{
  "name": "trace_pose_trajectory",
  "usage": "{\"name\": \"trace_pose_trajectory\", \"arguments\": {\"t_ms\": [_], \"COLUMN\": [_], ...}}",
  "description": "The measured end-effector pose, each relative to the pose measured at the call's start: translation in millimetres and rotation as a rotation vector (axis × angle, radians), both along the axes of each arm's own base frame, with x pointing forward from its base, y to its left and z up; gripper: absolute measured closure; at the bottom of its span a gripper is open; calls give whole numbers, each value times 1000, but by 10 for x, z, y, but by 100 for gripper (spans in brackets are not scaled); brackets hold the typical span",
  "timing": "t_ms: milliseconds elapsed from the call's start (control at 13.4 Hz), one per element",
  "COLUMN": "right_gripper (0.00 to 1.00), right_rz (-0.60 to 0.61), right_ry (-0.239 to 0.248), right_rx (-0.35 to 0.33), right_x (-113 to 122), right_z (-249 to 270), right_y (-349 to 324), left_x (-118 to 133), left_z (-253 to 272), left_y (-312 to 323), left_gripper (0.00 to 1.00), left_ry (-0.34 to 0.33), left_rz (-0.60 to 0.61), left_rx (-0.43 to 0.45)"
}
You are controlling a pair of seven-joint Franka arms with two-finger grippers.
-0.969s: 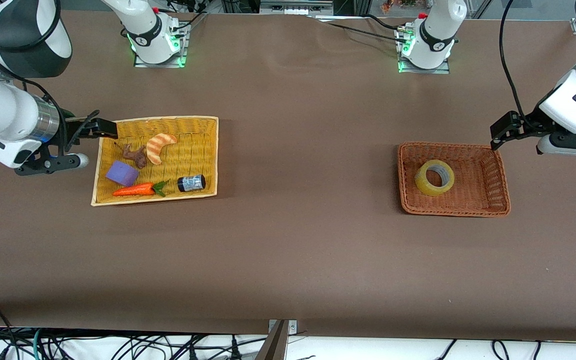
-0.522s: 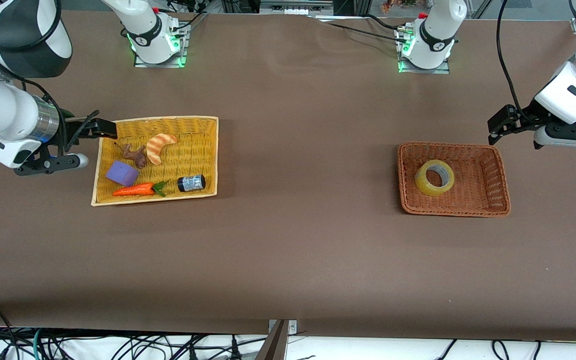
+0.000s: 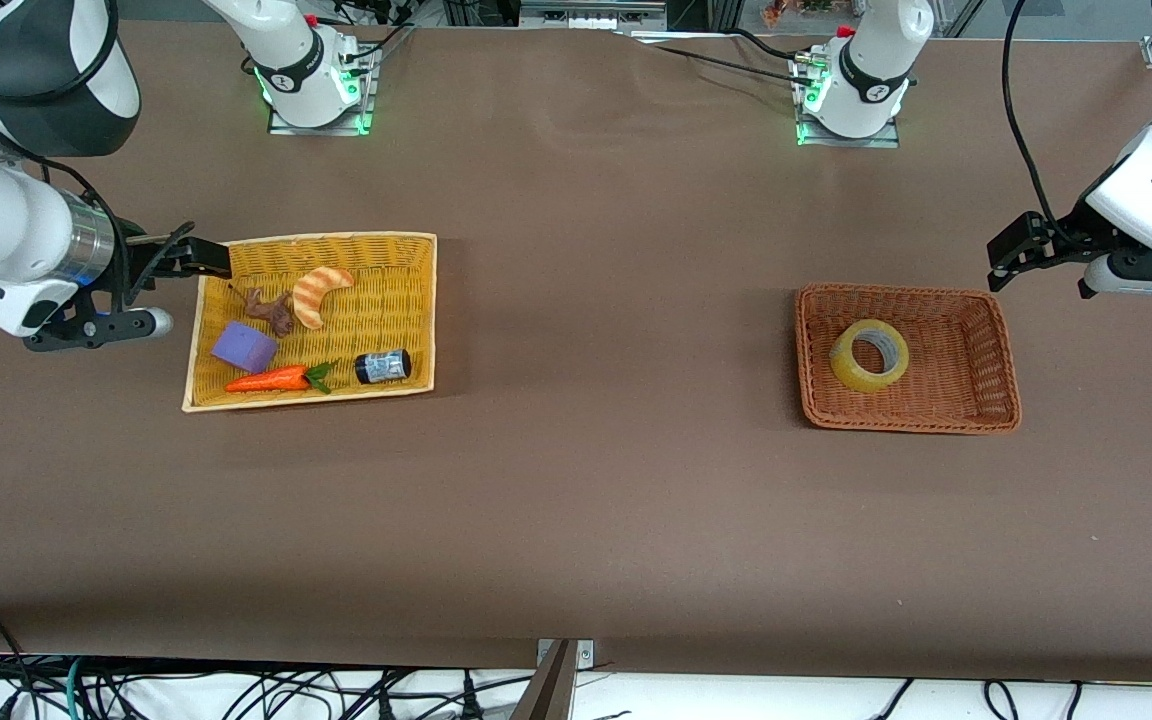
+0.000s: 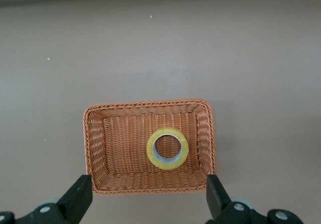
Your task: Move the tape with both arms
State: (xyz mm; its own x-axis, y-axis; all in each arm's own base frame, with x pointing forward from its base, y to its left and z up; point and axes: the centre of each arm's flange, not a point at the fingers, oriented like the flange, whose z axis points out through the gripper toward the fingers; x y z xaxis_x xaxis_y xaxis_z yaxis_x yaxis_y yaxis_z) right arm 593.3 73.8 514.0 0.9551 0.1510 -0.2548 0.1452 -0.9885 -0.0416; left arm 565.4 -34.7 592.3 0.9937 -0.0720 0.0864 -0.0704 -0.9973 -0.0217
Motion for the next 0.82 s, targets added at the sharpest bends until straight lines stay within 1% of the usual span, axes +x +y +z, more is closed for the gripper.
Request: {"name": "trace_pose_trajectory", "arguments": {"t_ms": [298, 820], "right_gripper": [0, 0], "right_rz": [11, 27], "right_ry": [2, 3], "right_rx": [4, 8], "right_x": [6, 6], "right_z": [-11, -14], "right_y": [-26, -26], "left_x": [-53, -55], "left_z": [-27, 20], "left_y": [-10, -11], "left_gripper": [0, 0], "left_ry": [49, 46], "left_rz": [-2, -1], "left_rx": [3, 3]}}
